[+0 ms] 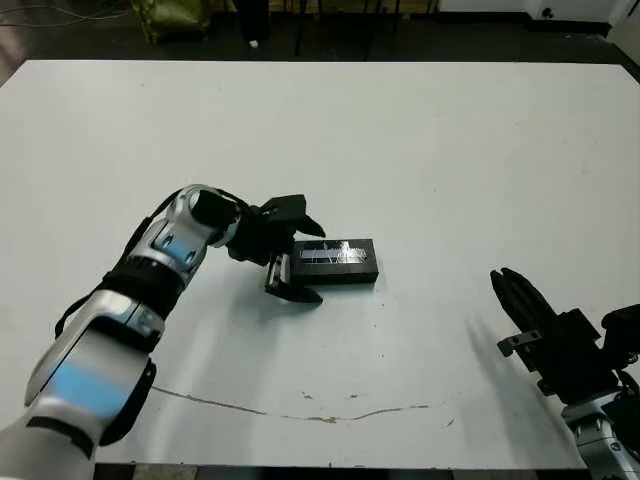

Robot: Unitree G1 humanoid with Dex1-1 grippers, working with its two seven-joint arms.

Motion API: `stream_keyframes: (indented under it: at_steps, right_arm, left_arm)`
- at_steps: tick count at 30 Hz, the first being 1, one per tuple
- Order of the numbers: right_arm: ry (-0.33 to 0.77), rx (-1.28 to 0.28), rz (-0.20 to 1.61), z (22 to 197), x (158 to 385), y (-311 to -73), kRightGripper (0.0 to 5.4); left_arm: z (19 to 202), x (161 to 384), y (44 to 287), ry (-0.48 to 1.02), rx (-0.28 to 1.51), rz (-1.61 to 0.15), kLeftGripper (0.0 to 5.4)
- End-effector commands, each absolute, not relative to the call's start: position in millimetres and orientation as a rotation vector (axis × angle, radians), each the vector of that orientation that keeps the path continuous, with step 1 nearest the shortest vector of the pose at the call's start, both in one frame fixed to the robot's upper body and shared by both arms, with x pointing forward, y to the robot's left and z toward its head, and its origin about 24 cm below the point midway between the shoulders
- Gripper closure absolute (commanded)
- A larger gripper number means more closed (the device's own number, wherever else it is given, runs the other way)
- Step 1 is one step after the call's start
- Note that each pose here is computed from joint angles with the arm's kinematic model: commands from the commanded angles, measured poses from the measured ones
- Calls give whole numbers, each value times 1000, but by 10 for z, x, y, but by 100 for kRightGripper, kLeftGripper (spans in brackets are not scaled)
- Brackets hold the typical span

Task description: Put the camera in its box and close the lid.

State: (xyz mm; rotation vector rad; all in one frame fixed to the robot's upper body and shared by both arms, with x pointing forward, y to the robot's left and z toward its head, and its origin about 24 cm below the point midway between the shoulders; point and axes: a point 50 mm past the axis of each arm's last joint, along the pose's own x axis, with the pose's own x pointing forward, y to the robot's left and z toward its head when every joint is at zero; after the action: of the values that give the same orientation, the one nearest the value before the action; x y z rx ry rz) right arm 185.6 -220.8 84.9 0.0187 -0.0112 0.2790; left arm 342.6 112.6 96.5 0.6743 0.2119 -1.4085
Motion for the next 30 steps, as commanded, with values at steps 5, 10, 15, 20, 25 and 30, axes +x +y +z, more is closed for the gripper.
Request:
stream_keyframes:
  at_steps: [5, 10, 15, 20, 25, 30]
  right_arm:
    - [19, 24, 269, 800, 1827, -2233, 540]
    - [9, 24, 271, 800, 1827, -2234, 540]
    - [15, 15, 266, 782, 1838, -2257, 540]
    - [12, 16, 268, 781, 1842, -2253, 540]
    - [17, 33, 271, 790, 1839, -2245, 540]
    - [9, 18, 271, 793, 1831, -2243, 540]
  left_arm:
    - [807, 3337, 1158, 168, 672, -1356, 1]
    - [801, 3310, 1128, 188, 663, -1387, 1]
    - [825, 3273, 1113, 251, 602, -1465, 1]
    - [869, 3231, 1089, 284, 593, -1510, 1]
    - [901, 3196, 1067, 291, 582, -1511, 1]
    - [916, 3180, 1047, 248, 585, -1484, 1]
